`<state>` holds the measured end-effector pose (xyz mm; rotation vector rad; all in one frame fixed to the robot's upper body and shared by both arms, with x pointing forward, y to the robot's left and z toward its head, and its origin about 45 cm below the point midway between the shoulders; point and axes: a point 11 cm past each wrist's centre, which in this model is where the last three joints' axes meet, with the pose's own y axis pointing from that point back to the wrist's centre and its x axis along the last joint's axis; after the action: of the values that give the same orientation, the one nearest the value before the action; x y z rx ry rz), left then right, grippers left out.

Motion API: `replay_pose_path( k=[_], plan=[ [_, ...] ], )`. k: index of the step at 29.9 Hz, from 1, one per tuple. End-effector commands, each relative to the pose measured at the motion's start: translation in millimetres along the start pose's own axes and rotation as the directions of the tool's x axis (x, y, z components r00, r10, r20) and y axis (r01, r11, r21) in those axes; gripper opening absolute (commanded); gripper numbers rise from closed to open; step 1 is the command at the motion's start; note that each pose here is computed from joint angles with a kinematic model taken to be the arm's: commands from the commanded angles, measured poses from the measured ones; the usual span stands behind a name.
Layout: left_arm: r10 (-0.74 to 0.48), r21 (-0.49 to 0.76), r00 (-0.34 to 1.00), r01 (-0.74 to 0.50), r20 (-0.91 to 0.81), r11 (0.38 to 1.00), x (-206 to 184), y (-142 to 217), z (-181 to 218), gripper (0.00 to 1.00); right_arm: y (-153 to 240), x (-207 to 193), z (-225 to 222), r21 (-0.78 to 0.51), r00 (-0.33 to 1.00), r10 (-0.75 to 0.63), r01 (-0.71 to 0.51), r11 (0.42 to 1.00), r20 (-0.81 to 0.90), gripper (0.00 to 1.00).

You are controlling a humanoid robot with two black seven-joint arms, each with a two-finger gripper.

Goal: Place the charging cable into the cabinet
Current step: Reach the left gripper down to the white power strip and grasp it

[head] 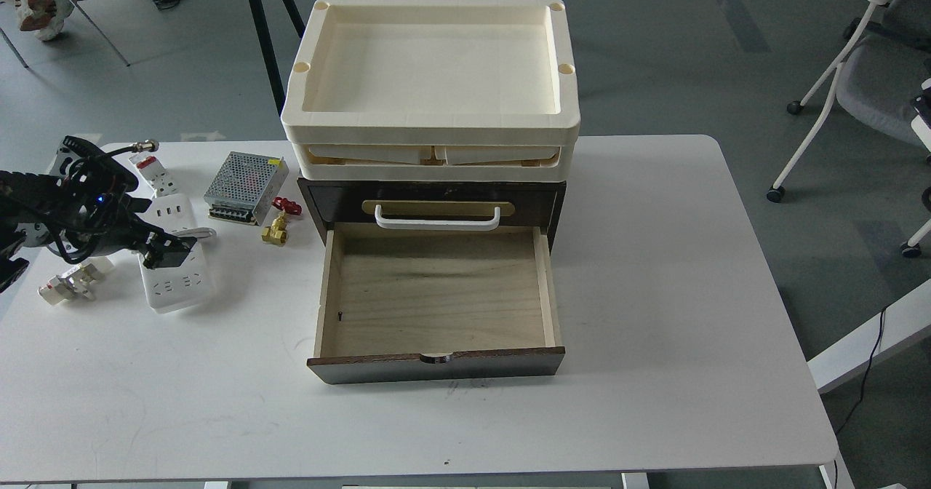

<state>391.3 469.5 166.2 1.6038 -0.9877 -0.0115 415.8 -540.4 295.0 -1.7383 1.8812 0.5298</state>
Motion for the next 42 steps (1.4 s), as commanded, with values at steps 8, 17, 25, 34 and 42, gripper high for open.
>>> replay_pose_path(
  k=[8, 17, 25, 34, 42],
  plan=[
    [-0.045, 0.098, 0.993, 0.034, 0.11, 0.995, -20.9, -16.6, -13.4, 0.87, 3.9, 5.6, 3.3, -0.006, 1.0, 0.012, -0.012, 1.0, -0.002, 1.0],
    [-0.056, 0.111, 0.989, 0.041, 0.138, 0.993, -23.4, -18.8, -14.0, 0.81, 6.8, 9.9, 5.3, -0.008, 1.0, 0.022, -0.022, 1.0, -0.004, 1.0],
    [-0.046, 0.095, 0.988, 0.032, 0.144, 0.995, -19.4, -24.0, -6.5, 0.67, 11.3, 16.3, 8.8, -0.016, 0.999, 0.037, -0.037, 0.999, -0.006, 1.0],
    [-0.05, 0.091, 0.988, 0.037, 0.143, 0.995, -22.2, -24.9, -4.7, 0.62, 12.9, 18.5, 10.2, -0.02, 0.999, 0.042, -0.042, 0.999, -0.007, 1.0],
    [-0.069, 0.09, 0.983, 0.054, 0.17, 0.994, -24.0, -24.8, -4.7, 0.36, 13.2, 18.8, 11.3, -0.022, 0.999, 0.043, -0.043, 0.999, -0.006, 1.0]
  ],
)
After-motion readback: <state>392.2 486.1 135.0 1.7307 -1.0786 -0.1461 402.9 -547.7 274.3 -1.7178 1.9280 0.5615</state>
